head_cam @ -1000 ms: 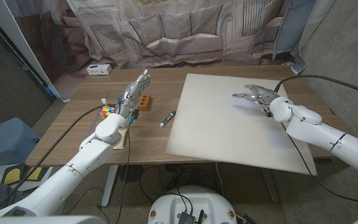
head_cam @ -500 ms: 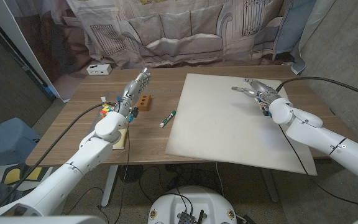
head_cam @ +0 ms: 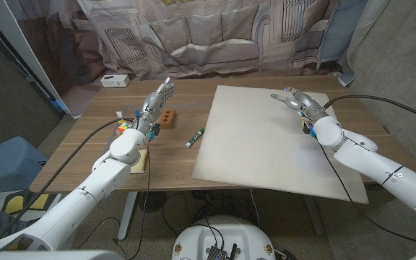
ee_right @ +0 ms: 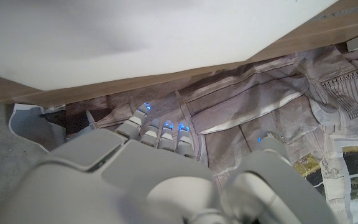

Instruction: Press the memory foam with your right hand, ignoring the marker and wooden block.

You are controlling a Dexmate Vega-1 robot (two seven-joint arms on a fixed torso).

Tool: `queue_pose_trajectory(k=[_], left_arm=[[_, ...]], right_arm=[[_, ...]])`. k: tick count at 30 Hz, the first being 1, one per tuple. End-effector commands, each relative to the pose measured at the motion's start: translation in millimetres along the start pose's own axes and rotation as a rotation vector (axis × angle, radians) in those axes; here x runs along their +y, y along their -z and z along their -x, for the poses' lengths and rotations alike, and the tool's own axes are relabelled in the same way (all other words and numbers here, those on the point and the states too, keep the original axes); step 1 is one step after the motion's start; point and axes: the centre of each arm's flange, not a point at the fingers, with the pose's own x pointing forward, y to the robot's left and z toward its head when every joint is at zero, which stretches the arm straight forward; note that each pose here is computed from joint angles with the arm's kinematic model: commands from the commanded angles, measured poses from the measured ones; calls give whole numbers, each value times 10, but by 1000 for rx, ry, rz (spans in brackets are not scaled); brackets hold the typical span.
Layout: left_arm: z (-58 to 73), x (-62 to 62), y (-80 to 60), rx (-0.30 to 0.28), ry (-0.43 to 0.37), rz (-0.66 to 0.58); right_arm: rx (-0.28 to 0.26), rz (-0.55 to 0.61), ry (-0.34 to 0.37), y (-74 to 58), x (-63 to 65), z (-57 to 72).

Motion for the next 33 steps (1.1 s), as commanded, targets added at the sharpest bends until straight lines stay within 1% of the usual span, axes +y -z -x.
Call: queue_pose_trajectory(k=[1,5,6,9,11,15,19,24,28,33], left_arm=[[-38,32,11,19,4,-4],[-33,24,16,24,-2,1],[-40,26,29,24,-2,6],[-45,26,31,25,-7,6],[-46,12,38,33,1,6],[-26,-30,68,55,20,7],[-12,-15,62,52,18,-2],[-24,-27,45,61,39,-8],[-29,-40,12,54,43,-14],[-18,-2,-43,35,30,-25]], right_arm=[[-47,-154,48,-11,-8,-1],[-69,-197,59,-21,-11,-10],[-82,-236,67,-18,1,-21],[-103,-286,59,-7,24,-49],[-105,-294,37,-1,32,-69],[-114,-318,30,9,43,-71],[-131,-374,22,14,31,-71],[-134,-394,-6,36,19,-65],[-147,-492,-9,105,63,-54],[-175,-592,-15,151,94,-53]])
